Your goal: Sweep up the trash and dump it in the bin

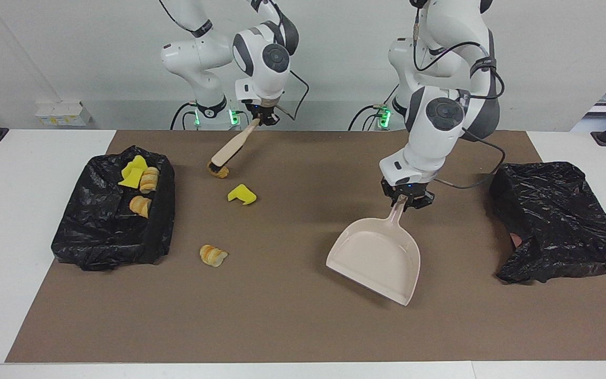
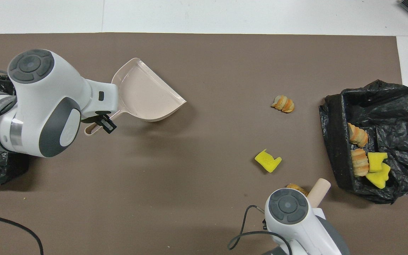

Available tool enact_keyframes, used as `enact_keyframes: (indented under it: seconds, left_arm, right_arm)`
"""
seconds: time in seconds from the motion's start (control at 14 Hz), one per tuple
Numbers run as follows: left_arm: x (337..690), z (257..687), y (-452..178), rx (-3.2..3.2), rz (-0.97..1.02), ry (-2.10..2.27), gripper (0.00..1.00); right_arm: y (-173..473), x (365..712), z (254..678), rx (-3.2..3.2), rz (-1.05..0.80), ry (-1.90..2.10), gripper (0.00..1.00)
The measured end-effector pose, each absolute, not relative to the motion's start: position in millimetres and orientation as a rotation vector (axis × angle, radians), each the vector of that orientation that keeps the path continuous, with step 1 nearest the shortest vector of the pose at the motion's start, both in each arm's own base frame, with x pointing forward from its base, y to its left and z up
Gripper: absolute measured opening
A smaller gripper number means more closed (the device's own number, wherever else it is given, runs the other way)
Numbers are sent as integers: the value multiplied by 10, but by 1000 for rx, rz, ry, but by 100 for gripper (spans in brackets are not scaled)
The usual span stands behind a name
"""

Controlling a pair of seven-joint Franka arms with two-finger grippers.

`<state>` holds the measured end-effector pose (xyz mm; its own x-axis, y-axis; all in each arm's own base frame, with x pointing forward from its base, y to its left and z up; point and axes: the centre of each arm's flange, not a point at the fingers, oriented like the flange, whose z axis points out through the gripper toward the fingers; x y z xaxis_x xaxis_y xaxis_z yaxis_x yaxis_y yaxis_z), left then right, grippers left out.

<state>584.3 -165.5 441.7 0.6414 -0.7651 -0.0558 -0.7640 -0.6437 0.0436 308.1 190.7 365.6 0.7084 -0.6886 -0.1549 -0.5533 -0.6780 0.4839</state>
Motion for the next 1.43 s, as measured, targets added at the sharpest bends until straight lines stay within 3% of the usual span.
enact_keyframes:
  seconds: [0.36, 0.64, 1.21, 1.43]
  left_arm:
    - [5876, 4486, -1654, 2567, -94, -1802, 31]
    - [5731, 4310, -1802, 2401, -152, -1983, 31]
    - [4959, 3909, -2370, 2257, -153, -2151, 31]
    - [4796, 3810, -2614, 2214, -131, -2212, 31]
  right_arm:
    - [1733, 2897, 3532, 2583, -510, -877, 26]
    - [1771, 3021, 3533, 2760, -460, -771, 26]
    - [1795, 3829, 3533, 2987, -428, -609, 26]
    - [1881, 3961, 3511, 3035, -466, -516, 26]
